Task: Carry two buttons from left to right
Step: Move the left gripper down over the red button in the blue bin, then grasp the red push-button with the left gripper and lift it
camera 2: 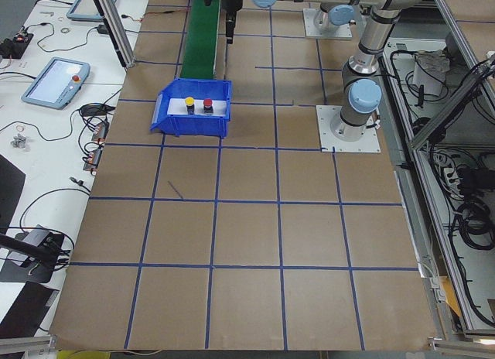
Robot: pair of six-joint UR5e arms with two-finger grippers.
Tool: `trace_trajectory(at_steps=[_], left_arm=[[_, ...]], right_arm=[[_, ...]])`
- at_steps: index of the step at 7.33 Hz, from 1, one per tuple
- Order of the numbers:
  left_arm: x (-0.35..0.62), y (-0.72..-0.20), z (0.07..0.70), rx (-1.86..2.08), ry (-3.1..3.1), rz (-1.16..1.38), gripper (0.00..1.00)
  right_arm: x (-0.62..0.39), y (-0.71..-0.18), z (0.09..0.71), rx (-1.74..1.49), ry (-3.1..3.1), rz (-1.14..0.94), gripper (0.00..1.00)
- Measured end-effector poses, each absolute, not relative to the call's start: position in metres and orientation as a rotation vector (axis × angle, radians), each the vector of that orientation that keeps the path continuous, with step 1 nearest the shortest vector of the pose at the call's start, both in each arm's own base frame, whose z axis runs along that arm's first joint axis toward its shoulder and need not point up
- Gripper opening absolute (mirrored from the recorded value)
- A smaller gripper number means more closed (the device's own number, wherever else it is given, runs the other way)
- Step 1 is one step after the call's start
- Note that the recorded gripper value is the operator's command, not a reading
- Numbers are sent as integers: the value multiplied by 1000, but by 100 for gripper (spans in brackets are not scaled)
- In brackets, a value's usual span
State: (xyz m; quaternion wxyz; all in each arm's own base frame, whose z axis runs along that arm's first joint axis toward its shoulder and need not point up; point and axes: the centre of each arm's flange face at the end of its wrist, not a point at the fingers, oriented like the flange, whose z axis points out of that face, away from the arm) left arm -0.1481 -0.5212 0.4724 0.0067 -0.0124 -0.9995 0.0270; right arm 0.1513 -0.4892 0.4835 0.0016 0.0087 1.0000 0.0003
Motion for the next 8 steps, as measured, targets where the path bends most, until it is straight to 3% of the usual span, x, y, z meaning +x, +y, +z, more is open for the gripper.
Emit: trace_trajectory(at_steps=[4, 8], left_arm=[[-57, -605, 374, -104, -3128, 31, 98], [-38, -613, 276, -156, -3124, -18, 94]], right_arm=[[151, -489, 481, 27, 3140, 8, 100], [150, -489, 480, 27, 3140, 12, 100]])
